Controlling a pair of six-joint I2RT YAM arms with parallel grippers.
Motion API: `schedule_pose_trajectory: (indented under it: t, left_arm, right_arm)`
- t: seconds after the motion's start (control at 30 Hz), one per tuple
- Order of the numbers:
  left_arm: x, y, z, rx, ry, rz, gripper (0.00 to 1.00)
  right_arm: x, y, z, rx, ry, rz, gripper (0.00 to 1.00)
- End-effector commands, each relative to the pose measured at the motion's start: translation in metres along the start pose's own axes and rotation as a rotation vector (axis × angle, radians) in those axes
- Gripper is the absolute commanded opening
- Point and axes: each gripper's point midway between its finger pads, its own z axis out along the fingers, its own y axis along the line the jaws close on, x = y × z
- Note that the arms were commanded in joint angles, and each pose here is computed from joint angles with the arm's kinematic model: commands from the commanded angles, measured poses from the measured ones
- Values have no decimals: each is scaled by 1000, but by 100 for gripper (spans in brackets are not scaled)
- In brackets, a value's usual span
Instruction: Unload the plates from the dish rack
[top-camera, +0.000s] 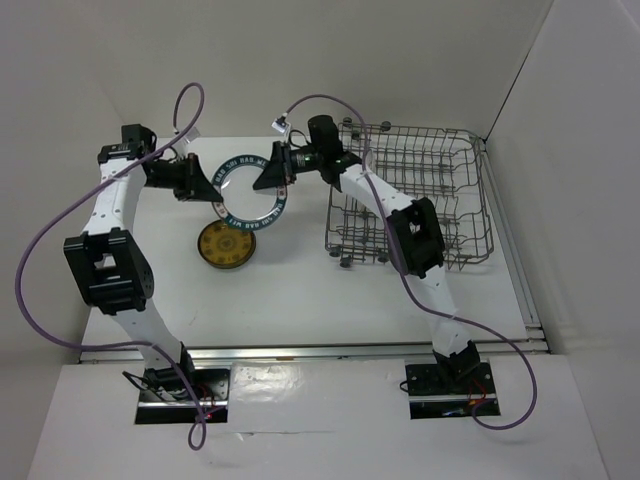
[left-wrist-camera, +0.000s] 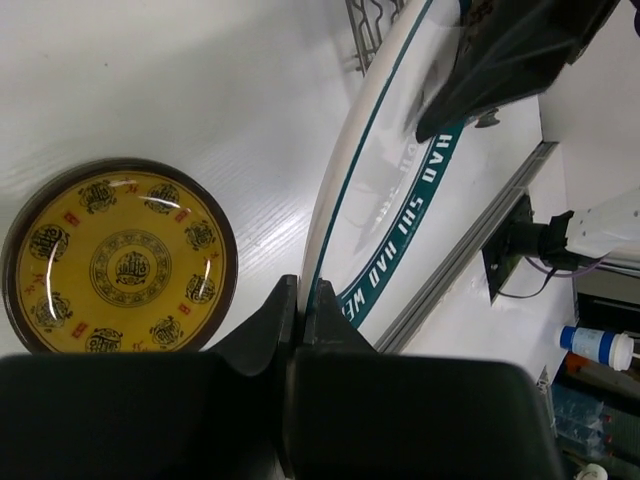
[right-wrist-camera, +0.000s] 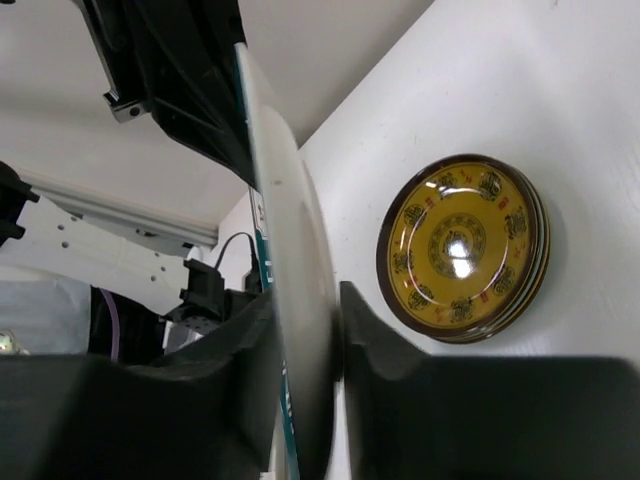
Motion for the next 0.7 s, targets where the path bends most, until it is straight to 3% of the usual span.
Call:
schedule_pose_trajectory:
  t: [0.0,0.13,0.2,0.23,0.3,0.43,0.47,0.53,0.67]
  left_arm:
    - [-20,5,-7,30,-37,-2,0]
    - [-32,15,-11,50,-70,-47,0]
    - [-35,22,-5,59,-75,-55,0]
    - [-38,27,-2,68,-79,-65,0]
    - [-47,33,3,85,-90,-83,0]
    - [-71,83,26,4,-115,-174,0]
    - [-75,96,31,-25,-119,-200,0]
    - [-84,122,46,-35,-112,-241,0]
    - [-94,140,74,-46,-115,-187,0]
  right_arm:
    - [-12,19,5,-31,6,-75,37]
    - [-27,4,-10,42,-41,-96,69]
    - [-30,-2,-16,62,-52,-108,75]
    - [-37,-12,-21,102,-82,-118,87]
    - [-46,-21,-28,149,-108,-115,100]
    - [-71,-34,-47,334,-172,-169,100]
    - [-77,-49,-60,481,-206,-144,100]
    - [-101,-30,-84,608,-265,-218,100]
    - [-133,-8,-167,1053,-420,-280,100]
